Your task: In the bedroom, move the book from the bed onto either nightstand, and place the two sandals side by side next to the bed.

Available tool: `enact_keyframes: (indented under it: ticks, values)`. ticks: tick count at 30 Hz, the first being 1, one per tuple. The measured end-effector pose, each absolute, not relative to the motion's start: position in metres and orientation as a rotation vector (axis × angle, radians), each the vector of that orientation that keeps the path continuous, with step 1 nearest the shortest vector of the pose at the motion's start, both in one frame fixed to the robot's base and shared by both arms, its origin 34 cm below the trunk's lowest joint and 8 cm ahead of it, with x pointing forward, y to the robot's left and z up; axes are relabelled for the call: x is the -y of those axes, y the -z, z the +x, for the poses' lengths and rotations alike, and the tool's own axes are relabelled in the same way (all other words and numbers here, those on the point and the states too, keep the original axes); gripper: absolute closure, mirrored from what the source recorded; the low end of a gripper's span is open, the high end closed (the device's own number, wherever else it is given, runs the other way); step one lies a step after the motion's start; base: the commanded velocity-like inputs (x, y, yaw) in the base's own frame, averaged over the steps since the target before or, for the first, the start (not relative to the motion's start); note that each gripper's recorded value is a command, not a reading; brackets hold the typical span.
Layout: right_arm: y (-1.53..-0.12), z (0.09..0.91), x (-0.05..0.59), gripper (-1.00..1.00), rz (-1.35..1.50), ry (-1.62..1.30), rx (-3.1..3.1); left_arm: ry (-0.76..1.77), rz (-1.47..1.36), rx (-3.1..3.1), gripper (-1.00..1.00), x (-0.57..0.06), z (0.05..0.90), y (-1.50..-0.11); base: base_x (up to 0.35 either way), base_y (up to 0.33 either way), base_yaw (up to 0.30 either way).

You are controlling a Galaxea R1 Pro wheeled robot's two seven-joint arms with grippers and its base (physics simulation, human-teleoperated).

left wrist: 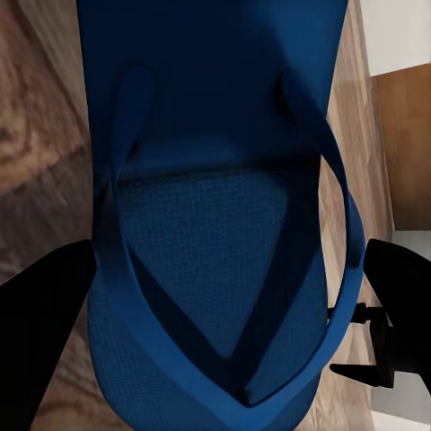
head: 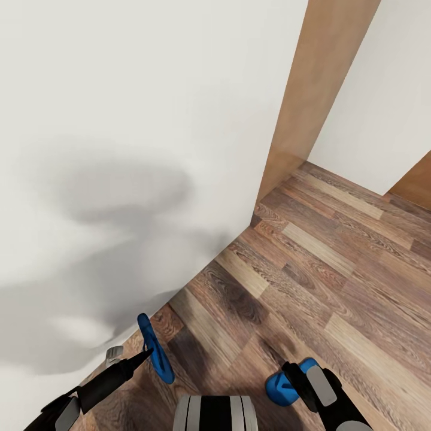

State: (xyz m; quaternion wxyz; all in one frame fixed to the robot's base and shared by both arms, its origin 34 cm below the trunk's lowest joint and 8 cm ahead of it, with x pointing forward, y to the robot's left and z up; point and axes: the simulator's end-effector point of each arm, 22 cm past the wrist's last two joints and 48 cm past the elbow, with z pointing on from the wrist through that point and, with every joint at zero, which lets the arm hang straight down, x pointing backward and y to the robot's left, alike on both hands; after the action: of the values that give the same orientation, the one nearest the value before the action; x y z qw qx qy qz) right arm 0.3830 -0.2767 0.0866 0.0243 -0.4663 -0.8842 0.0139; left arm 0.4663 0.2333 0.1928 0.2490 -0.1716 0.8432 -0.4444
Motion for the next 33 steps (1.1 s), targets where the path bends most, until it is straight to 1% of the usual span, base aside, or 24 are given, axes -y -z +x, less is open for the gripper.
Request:
enact_keyframes:
  ticks: [26, 33]
  values:
    - [-0.076, 0.369, 0.276, -1.00, -1.425, -0.068, 2.710, 1.212, -0.492, -2.325, 1.00, -0.233, 0.456, -0.180, 0.000, 0.000, 0.000]
    - [-0.076, 0.369, 0.276, -1.00, -1.425, -0.070, 2.710, 1.211, -0.492, -2.325, 1.00, -0.233, 0.456, -0.180, 0.144, 0.000, 0.000]
